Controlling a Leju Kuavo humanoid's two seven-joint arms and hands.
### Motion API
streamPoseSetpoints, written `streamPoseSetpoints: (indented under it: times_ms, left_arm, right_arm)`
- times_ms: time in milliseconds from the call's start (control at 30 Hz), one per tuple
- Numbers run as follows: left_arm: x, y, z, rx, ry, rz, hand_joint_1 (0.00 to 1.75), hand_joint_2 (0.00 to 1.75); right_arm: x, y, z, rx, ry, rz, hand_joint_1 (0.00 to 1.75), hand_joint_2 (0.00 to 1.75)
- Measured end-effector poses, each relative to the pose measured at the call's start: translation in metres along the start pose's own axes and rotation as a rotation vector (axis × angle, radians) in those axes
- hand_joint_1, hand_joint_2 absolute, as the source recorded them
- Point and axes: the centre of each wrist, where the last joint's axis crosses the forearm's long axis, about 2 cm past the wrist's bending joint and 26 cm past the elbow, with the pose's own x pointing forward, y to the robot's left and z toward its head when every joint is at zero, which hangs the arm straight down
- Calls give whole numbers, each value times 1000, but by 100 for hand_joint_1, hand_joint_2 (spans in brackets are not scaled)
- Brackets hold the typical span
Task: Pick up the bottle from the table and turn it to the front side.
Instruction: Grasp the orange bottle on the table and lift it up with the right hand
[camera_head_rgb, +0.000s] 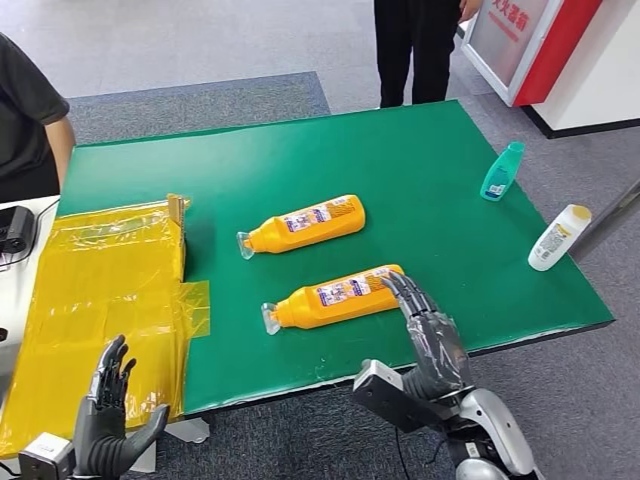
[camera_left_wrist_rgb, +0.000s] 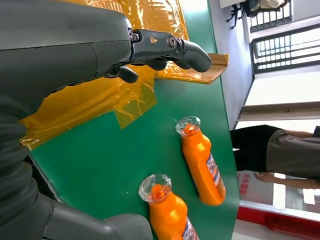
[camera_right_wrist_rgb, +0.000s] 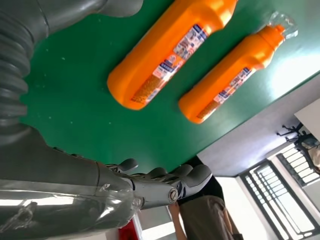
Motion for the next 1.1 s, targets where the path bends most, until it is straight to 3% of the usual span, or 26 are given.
streamPoseSetpoints:
  times_ms: [800, 1100]
  left_arm:
    - [-5, -1, -1, -24, -5, 8, 0, 175]
    - [-7, -6, -17, -93, -77, -5, 0, 175]
  right_arm:
    - [-6, -2, -10, 11, 18, 44, 0, 175]
    - [-24, -11, -61, 154, 97, 196, 0, 175]
